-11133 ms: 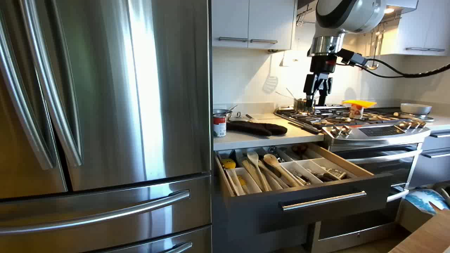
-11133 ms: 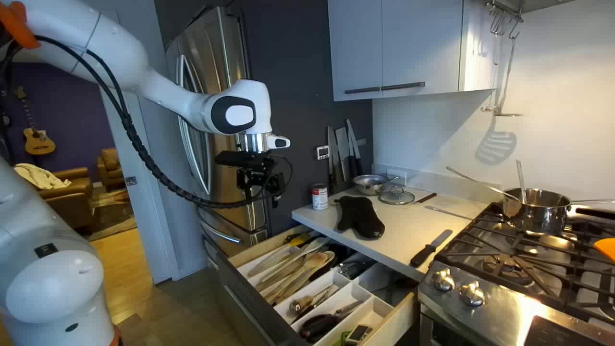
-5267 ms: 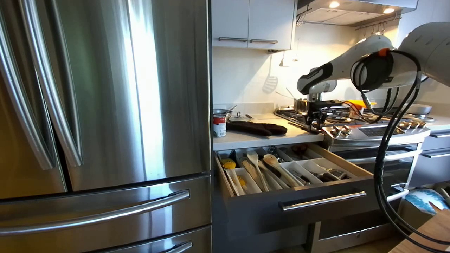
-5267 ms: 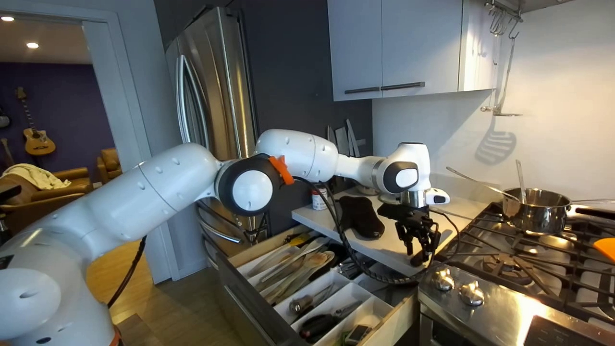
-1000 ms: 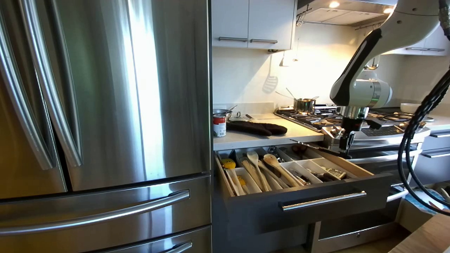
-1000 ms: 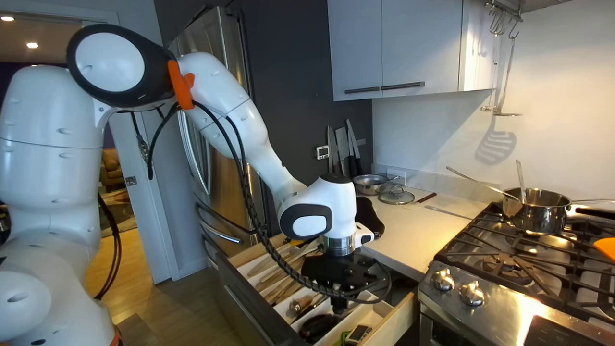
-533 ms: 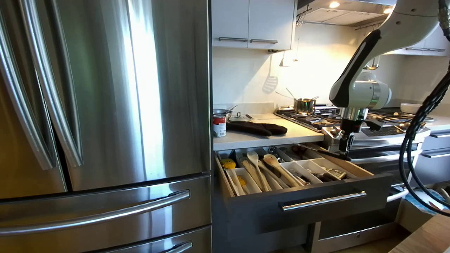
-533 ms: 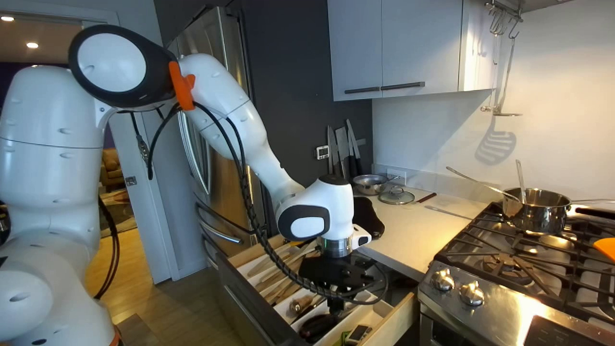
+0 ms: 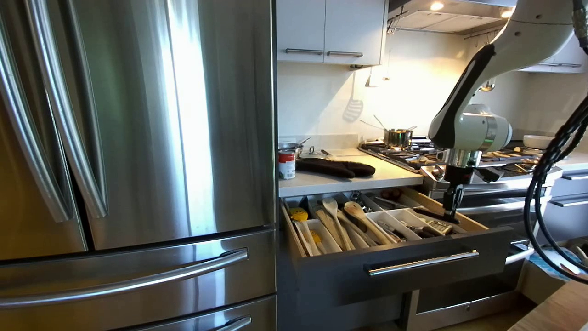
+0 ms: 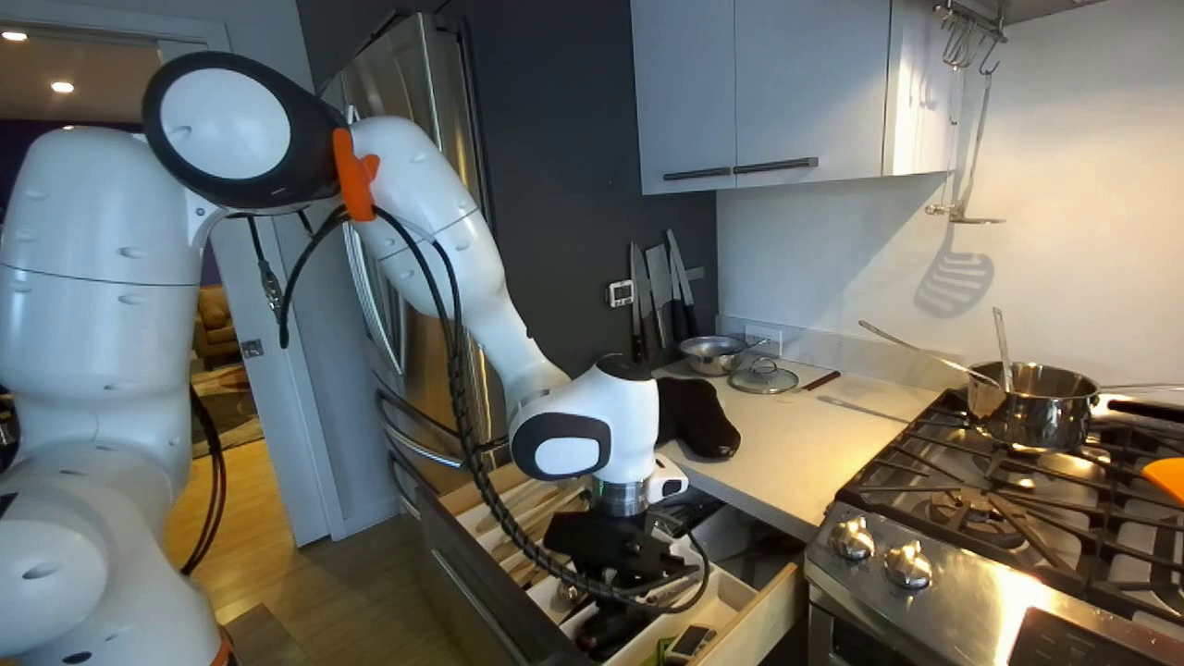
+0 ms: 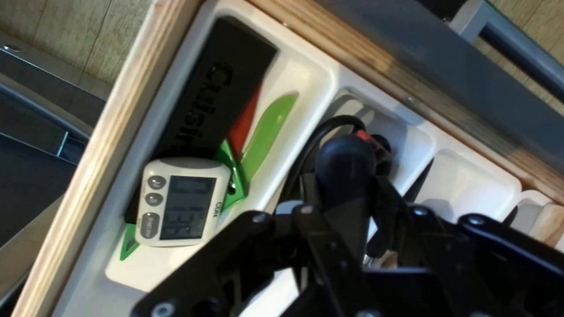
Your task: Put the knife into the drawer
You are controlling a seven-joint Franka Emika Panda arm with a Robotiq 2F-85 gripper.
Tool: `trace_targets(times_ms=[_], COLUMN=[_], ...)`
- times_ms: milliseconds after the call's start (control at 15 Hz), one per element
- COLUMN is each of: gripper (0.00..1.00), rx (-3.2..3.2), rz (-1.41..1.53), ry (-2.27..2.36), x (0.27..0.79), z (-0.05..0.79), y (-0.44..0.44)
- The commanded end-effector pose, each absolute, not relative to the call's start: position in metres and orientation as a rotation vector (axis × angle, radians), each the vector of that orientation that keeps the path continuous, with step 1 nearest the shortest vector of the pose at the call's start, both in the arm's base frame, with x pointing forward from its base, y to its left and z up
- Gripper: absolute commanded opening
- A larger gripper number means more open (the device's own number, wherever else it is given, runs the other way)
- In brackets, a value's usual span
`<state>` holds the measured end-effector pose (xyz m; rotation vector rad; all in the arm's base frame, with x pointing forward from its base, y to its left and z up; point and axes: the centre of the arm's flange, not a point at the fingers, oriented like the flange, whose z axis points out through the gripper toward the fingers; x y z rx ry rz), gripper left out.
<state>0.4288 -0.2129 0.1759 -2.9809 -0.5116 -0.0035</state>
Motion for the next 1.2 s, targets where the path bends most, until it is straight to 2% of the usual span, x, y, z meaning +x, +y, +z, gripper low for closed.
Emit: trace_targets(times_ms=[0, 467, 1067, 1133], gripper=[0.09, 0.09, 0.09, 0.59], rx=[-2.958, -2.926, -2.957, -2.954], rz=[-0.073, -0.090, -0.022, -0.024], ry=[-0.446, -0.208, -0.033, -0.026], x=[0.428, 0.452, 0.466, 0.467], z=[0.167, 0.144, 0.113, 0.113], y=[-0.182, -0.144, -0.135, -0.135])
